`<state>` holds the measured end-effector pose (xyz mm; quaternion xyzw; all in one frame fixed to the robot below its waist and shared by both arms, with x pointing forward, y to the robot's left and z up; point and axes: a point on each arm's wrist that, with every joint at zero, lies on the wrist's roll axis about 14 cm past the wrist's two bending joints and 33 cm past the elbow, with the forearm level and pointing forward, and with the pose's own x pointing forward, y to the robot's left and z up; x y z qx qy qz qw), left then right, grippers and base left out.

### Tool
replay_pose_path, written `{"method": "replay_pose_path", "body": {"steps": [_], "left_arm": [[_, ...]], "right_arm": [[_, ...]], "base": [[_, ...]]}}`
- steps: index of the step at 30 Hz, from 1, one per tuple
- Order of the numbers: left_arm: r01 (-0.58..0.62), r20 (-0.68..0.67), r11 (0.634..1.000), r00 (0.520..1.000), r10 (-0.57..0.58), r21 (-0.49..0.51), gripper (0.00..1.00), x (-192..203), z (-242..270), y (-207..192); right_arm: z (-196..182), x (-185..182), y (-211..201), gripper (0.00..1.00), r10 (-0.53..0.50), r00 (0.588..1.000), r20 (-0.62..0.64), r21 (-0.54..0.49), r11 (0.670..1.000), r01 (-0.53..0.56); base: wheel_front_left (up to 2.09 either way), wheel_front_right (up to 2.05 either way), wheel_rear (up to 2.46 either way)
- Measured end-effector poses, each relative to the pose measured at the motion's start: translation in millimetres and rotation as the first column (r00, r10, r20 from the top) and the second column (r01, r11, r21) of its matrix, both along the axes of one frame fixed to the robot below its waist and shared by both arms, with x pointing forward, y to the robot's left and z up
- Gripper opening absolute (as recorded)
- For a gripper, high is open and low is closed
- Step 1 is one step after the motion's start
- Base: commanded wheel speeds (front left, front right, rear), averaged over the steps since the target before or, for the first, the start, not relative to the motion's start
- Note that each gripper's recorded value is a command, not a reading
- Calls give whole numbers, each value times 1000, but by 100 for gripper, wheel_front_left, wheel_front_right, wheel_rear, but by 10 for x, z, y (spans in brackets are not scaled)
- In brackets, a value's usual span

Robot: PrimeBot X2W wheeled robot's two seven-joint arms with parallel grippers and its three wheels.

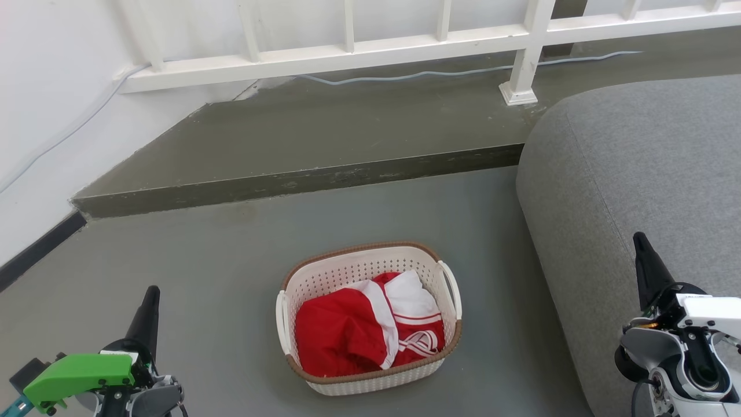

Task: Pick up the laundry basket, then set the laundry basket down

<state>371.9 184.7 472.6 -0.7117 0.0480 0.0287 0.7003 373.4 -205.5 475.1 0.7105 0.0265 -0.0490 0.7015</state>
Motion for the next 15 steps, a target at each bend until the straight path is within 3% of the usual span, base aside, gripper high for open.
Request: {"method": "replay_pose_path", "body": {"steps": [15], "left_arm": [[-1, 0, 1000, 1000, 1, 0, 0, 1, 0, 4]], "right_arm": [[-2, 0, 1, 0, 0, 1000, -1, 1, 1000, 0]], "base": [[0, 0, 0]]}}
